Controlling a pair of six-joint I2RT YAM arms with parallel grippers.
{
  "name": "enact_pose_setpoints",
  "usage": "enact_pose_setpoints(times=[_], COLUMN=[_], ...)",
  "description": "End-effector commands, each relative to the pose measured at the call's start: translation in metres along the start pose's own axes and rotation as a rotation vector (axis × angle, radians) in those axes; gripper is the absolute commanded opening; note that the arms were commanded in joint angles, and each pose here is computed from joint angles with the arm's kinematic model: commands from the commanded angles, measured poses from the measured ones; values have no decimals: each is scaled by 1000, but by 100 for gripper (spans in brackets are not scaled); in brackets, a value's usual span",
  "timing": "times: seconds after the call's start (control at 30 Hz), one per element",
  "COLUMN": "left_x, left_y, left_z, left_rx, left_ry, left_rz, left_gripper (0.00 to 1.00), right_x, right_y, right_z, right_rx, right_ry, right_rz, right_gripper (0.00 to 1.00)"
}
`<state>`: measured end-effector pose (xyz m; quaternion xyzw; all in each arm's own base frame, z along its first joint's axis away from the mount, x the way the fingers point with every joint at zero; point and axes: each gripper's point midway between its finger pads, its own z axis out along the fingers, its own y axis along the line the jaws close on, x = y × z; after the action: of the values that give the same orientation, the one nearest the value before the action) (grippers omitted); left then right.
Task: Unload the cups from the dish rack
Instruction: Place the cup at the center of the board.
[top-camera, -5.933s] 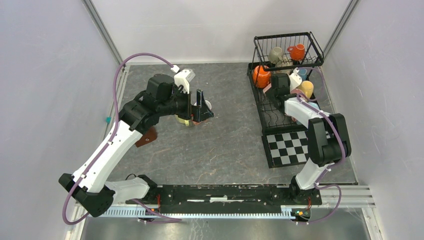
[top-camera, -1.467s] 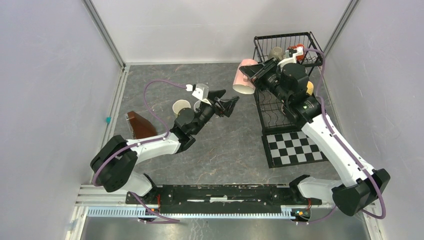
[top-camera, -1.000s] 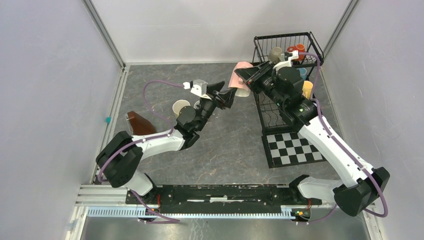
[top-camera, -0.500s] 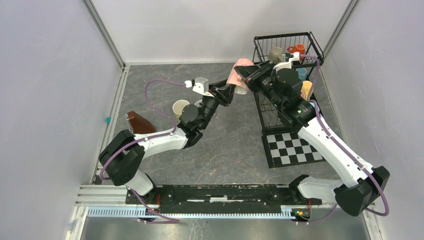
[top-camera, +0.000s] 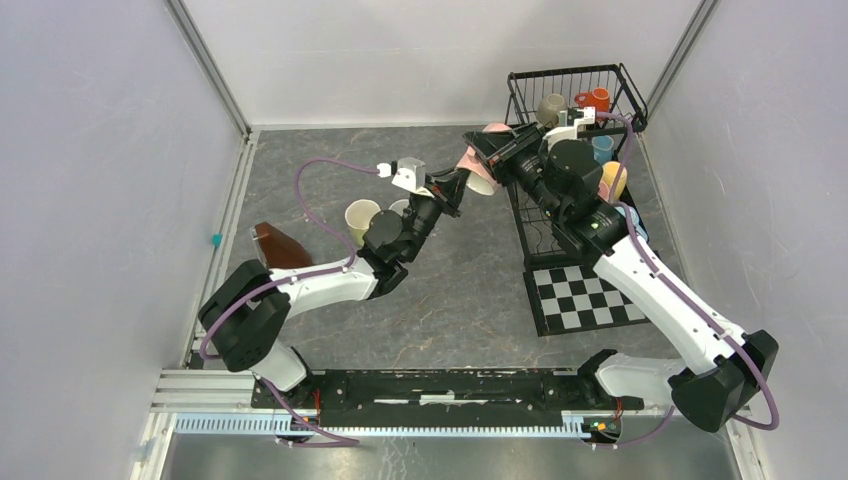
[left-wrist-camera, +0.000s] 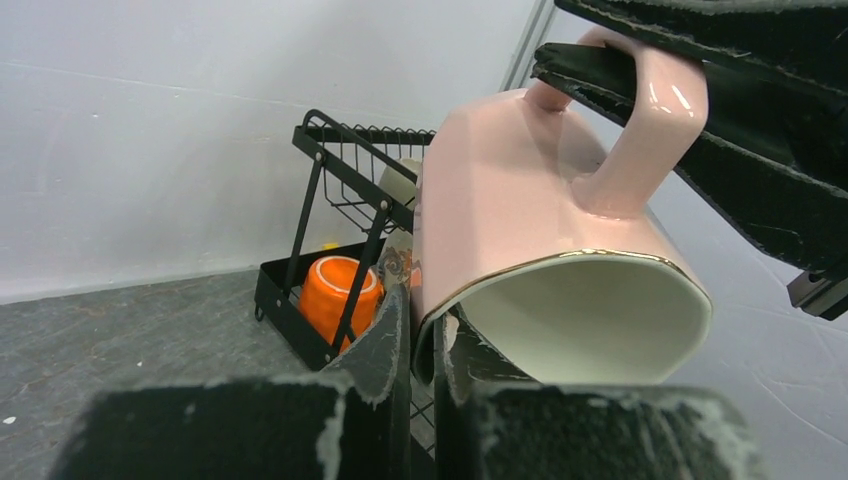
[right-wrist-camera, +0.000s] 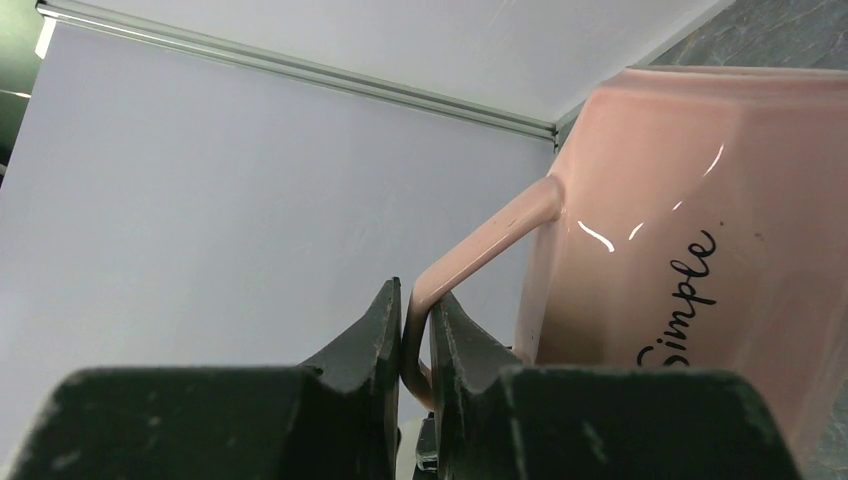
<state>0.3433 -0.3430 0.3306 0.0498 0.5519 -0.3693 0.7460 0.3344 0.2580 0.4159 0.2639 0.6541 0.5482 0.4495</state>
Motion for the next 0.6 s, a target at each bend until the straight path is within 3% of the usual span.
enact_pose_setpoints(times=[0.0, 0.37, 0.57], left_x=[-55, -73, -82], left_y=[12, 12, 8], left_z=[8, 3, 5], left_rx=[-92, -118, -111], left_ry=[-138, -173, -178], left_rz=[-55, -136, -155], left_gripper=[2, 2, 2], right_x=[-4, -7, -8], right_y=[24, 11, 12], right_z=[-10, -13, -17], right_rx=[-97, -75, -81], right_ry=[-12, -39, -44], right_rz=[-12, -64, -95], right_gripper=[4, 50, 58])
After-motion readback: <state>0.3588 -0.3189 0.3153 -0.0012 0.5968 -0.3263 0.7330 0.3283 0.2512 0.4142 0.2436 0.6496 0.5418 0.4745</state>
